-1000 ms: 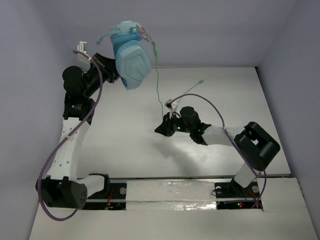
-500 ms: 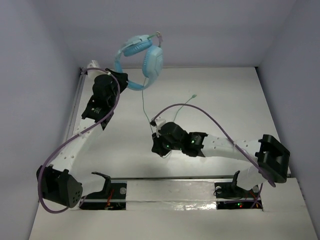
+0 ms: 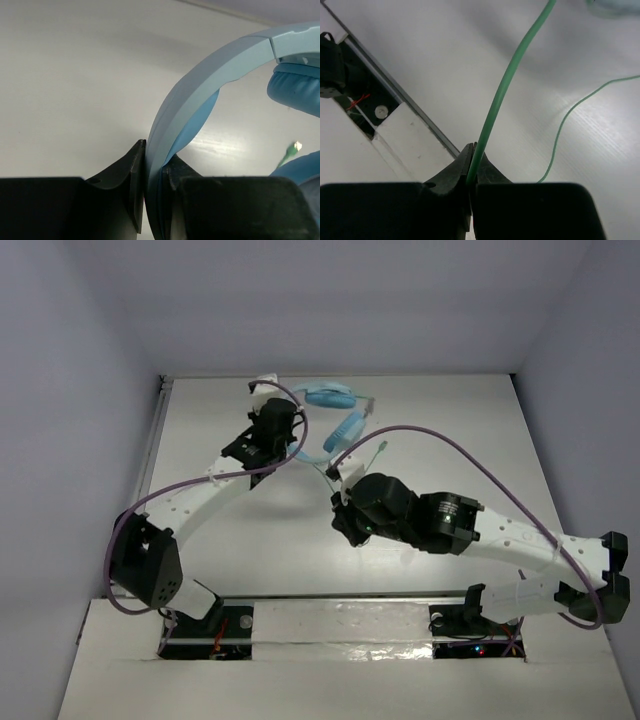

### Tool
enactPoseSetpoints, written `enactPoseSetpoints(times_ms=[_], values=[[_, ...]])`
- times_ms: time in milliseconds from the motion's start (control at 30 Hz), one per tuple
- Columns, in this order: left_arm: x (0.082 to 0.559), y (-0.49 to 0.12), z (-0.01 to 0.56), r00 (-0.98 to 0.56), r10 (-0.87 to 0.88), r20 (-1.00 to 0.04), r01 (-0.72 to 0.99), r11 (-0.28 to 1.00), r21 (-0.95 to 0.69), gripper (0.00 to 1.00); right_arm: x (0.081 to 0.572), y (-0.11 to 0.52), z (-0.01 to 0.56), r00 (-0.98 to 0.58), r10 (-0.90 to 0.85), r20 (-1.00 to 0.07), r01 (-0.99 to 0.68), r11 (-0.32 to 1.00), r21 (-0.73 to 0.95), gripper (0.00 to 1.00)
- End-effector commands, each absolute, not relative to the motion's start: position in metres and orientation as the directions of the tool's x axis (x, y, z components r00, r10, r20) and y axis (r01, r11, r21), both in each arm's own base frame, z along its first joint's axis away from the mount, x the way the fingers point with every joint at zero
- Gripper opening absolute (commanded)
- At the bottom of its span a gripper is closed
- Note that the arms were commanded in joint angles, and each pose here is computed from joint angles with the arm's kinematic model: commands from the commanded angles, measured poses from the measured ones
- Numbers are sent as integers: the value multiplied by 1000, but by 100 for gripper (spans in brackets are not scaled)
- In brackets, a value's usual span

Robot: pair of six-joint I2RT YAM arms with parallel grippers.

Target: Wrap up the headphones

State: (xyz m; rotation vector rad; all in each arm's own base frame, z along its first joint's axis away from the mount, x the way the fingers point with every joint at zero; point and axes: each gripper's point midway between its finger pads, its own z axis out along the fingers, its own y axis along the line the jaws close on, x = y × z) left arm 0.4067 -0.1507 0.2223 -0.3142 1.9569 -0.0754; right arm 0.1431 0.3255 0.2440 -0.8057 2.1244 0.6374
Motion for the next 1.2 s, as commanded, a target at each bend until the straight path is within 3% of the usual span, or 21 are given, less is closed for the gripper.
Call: enactPoseSetpoints(times_ms=[0,267,600,733,967,1167], values=[[402,-185,273,-280,-232,-932,-68,973,-222,0,156,296,266,-440,-398,-805,-697,717,27,0],[366,-216,254,-382,-85,-920,125,982,-143,0,182,266,295,-349,-444,-825,-615,773,-156,0],[314,-234,228,-458,158,-875,342,940,-10,0,219,239,338,-276,-366,-889,-454,865,-215,0],[303,-230,223,-469,177,-865,372,928,-12,0,244,219,341,-271,-349,-897,-335,908,-252,0],[289,-227,228,-467,185,-865,410,912,-27,0,272,207,347,-236,-316,-919,-267,930,-251,0],[278,-232,243,-438,174,-882,474,878,-63,0,286,216,345,-214,-325,-921,-303,919,-254,0]])
